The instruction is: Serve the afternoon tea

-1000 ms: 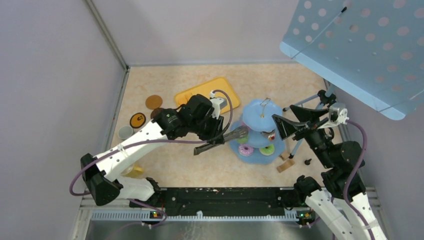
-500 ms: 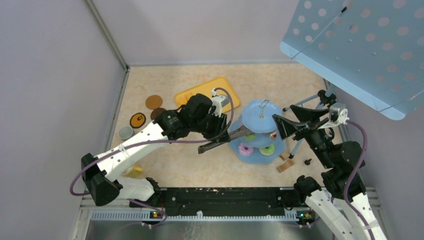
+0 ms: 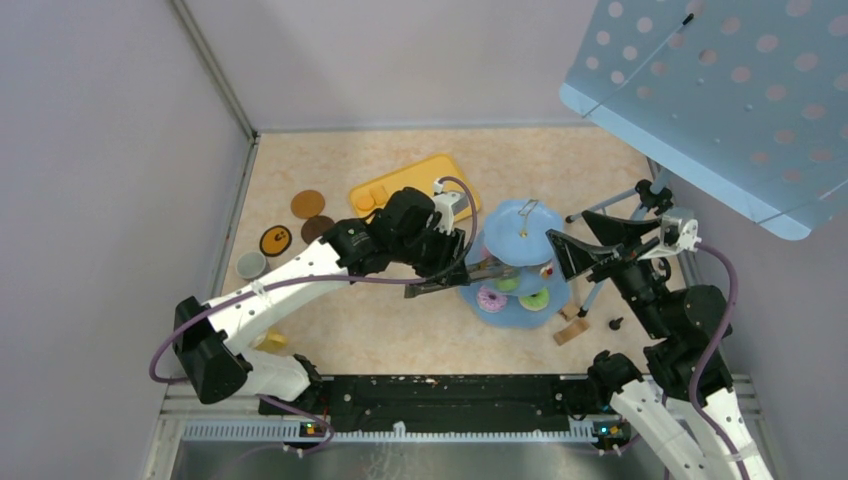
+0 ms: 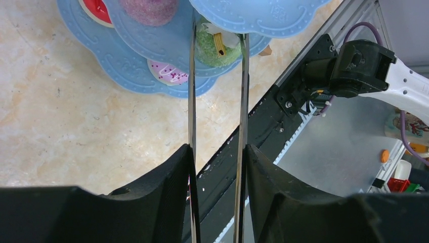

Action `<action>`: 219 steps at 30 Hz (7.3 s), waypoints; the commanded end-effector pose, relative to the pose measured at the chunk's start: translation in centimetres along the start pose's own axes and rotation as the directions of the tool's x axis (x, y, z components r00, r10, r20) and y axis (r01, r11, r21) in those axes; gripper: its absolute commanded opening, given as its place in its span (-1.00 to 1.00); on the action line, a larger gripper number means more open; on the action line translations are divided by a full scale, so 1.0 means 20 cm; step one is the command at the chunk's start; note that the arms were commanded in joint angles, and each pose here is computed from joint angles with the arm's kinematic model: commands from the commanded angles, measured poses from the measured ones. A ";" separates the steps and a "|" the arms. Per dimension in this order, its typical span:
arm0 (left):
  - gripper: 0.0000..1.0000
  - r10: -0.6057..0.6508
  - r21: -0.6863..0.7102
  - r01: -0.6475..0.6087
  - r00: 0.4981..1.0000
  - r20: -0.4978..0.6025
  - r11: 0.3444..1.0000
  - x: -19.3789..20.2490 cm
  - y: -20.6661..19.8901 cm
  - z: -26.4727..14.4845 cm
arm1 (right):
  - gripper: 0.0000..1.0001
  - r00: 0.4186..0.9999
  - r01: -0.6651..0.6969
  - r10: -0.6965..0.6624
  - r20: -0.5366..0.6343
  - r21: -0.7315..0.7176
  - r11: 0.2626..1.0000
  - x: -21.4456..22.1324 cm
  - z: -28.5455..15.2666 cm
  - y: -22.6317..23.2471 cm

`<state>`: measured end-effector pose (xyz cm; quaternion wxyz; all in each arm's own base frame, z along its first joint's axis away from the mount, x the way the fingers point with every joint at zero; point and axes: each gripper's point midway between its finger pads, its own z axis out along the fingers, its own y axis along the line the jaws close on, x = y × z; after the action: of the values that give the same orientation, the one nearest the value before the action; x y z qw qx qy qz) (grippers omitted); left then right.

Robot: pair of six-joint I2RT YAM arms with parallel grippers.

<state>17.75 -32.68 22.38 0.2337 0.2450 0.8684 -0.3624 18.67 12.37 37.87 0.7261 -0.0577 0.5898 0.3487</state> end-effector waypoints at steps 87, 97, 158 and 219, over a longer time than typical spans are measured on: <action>0.15 -0.006 -0.654 -0.019 0.999 -0.036 0.757 -0.23 1.01 0.15 | 0.95 1.000 -0.011 0.011 -0.002 -0.009 1.000 0.01 0.03 0.00; 0.04 -0.038 -0.646 -0.010 0.997 -0.060 0.764 -0.18 1.01 0.16 | 0.95 1.000 -0.009 0.009 0.001 -0.003 1.000 0.01 0.03 0.00; -0.17 0.270 -0.053 -0.268 0.904 0.330 0.962 -0.57 -0.14 -0.14 | 0.95 0.998 0.029 -0.031 0.052 0.028 0.999 -0.18 -0.08 0.03; 0.16 -0.187 -0.616 0.309 0.948 0.256 0.724 -0.46 1.54 -0.12 | 0.95 1.000 0.006 -0.006 0.007 0.003 1.000 -0.01 -0.02 0.00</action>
<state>42.32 -12.54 11.38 0.3041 -0.0349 0.9511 -0.0410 18.09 11.80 37.09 0.7215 -0.0546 0.6014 0.3388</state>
